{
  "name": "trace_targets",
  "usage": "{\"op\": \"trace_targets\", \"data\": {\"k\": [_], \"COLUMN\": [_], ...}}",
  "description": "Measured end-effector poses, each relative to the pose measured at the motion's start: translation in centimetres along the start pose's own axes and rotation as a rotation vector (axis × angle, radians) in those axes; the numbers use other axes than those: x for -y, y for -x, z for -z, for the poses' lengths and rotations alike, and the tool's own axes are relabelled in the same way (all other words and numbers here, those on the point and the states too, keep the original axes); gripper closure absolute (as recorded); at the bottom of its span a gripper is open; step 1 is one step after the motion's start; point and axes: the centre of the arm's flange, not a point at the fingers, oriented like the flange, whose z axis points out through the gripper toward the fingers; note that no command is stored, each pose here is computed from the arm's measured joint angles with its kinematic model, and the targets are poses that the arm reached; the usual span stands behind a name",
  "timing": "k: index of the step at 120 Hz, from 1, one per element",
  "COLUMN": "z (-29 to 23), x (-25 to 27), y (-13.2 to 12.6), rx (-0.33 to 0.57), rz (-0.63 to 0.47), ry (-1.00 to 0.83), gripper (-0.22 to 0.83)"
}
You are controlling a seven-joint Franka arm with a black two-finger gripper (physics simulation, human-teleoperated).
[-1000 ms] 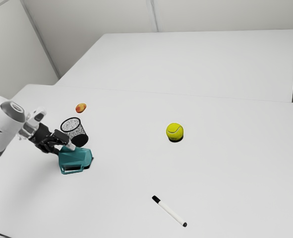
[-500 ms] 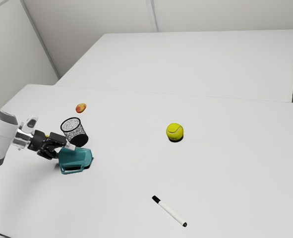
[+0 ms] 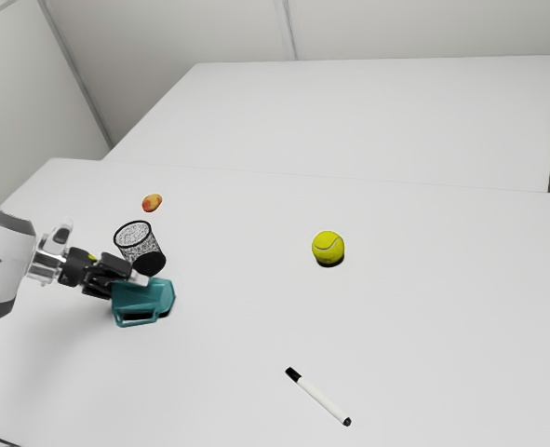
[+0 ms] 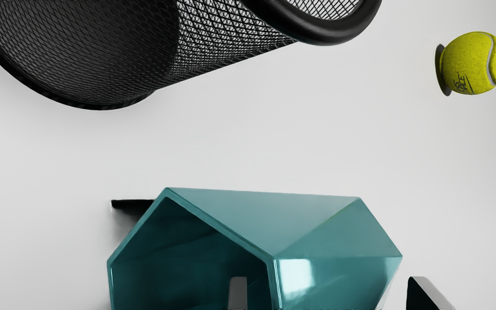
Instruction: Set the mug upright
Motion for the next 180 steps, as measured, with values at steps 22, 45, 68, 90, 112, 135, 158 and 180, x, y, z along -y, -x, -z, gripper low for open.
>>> {"op": "trace_targets", "data": {"k": [22, 45, 68, 90, 112, 135, 158, 180], "z": [-0.1, -0.3, -1.1, -1.5, -1.7, -1.7, -1.0, -2.5], "x": [-0.1, -0.7, -2.4, -5.0, -7.4, -10.0, -13.0, -16.8], "y": [-0.1, -0.2, -0.6, -1.5, -2.6, -4.2, -7.7, -10.5], "rx": [0.0, 0.002, 0.015, 0.019, 0.019, 0.008, 0.032, 0.167], "rz": [-0.019, -0.044, -0.09, -0.157, -0.22, -0.279, -0.392, -0.555], "ry": [0.002, 0.0, 0.003, 0.013, 0.009, 0.003, -0.086, -0.254], "gripper": [0.48, 0.66, 0.72, 0.76, 0.77, 0.77, 0.78, 0.78]}}
